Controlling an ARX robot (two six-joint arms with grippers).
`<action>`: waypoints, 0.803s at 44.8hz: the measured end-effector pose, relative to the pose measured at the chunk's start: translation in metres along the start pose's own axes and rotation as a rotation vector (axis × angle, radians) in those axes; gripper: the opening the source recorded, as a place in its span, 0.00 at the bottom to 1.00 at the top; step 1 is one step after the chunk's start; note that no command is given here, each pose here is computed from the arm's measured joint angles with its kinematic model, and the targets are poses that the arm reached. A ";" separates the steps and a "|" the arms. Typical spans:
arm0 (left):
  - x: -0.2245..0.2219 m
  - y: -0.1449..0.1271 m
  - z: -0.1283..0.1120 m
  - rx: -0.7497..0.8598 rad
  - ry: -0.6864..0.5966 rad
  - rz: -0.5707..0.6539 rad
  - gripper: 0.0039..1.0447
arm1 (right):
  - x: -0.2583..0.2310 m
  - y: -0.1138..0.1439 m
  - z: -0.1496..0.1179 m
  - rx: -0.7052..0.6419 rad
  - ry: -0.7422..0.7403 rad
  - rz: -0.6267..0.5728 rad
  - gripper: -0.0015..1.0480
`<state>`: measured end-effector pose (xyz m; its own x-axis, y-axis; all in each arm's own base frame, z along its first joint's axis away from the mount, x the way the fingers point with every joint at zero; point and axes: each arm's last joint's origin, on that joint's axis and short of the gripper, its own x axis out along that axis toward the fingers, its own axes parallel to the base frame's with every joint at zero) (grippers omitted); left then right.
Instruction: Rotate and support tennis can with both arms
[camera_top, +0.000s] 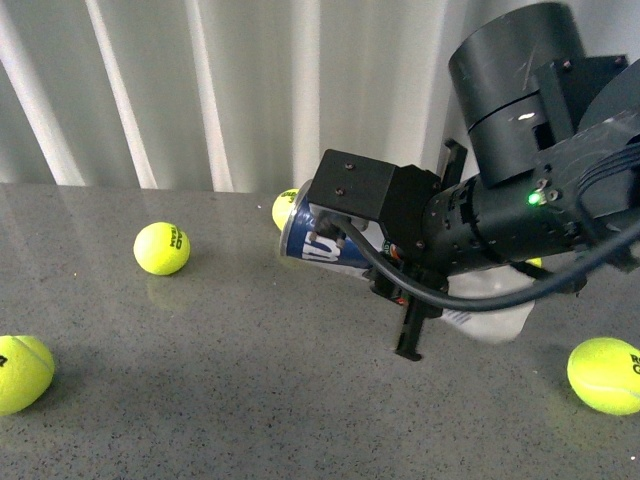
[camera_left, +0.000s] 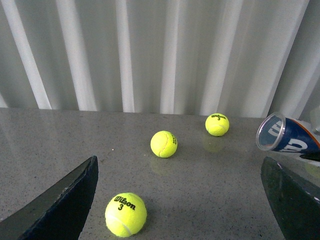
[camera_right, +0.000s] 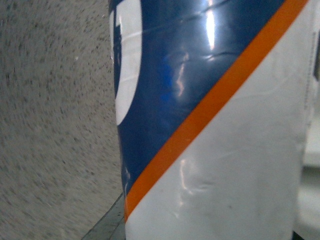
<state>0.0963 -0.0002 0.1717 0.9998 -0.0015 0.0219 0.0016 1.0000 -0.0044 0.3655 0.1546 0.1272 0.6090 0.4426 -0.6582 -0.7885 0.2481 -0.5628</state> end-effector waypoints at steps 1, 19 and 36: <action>0.000 0.000 0.000 0.000 0.000 0.000 0.94 | -0.001 -0.001 0.000 -0.052 -0.004 0.003 0.27; 0.000 0.000 0.000 0.000 0.000 0.000 0.94 | 0.014 0.018 -0.025 -0.539 -0.095 0.194 0.18; 0.000 0.000 0.000 0.000 0.000 0.000 0.94 | 0.042 0.035 -0.032 -0.414 -0.098 0.208 0.15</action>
<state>0.0963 -0.0002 0.1717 0.9998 -0.0015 0.0219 0.0016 1.0000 -0.0044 0.3660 0.1548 0.0637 0.4150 0.5304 -0.7392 -0.7805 -0.2100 -0.5889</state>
